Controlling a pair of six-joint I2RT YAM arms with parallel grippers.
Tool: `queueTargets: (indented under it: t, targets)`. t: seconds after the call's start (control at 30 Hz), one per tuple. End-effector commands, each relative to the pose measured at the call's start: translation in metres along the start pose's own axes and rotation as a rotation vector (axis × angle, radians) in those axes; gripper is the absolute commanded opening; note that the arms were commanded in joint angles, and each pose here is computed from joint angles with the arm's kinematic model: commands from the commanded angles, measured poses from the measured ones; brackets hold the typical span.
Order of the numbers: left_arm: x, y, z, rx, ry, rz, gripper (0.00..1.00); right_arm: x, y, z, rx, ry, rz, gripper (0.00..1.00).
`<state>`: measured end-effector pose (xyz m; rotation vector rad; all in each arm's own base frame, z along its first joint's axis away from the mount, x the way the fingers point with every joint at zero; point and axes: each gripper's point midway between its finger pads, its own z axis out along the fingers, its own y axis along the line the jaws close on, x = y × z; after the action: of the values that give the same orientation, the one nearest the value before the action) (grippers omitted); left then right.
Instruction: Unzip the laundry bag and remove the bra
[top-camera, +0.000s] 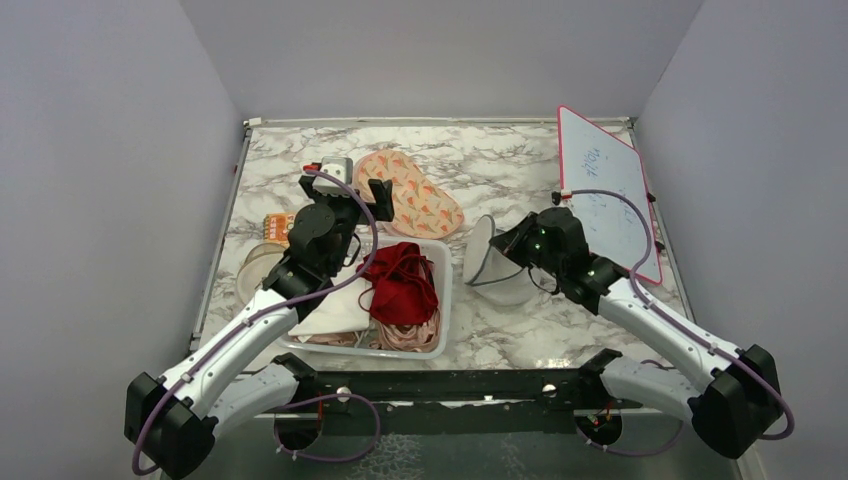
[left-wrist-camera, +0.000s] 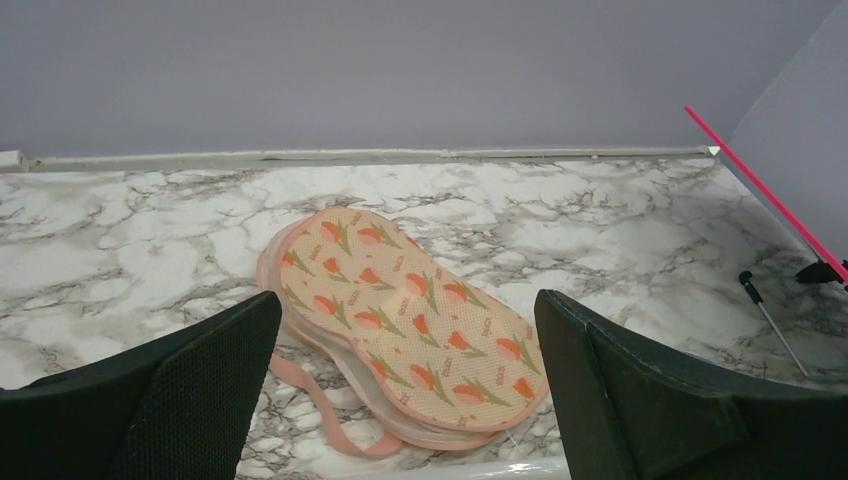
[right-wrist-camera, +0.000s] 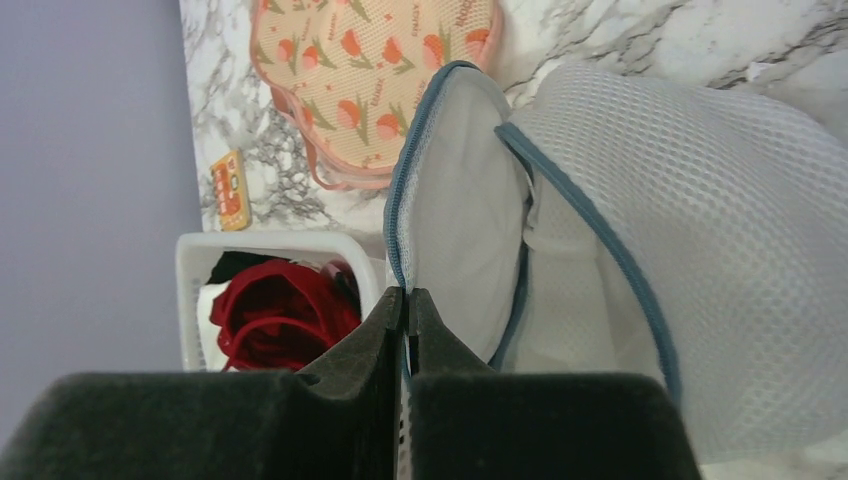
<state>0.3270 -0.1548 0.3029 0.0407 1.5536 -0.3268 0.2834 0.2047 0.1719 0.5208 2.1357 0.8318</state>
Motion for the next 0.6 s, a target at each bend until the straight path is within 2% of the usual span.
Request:
queueTargets:
  t: [0.0,0.57]
  targets:
    - [-0.013,-0.013,0.002,0.047,-0.017,-0.022,0.94,-0.002,-0.03,-0.008,0.079,-0.039,-0.09,0.01]
    - [-0.007,-0.022,0.003,0.074,0.005,-0.023,0.94,0.005,-0.115,-0.01,0.39,-0.034,-0.218,0.01]
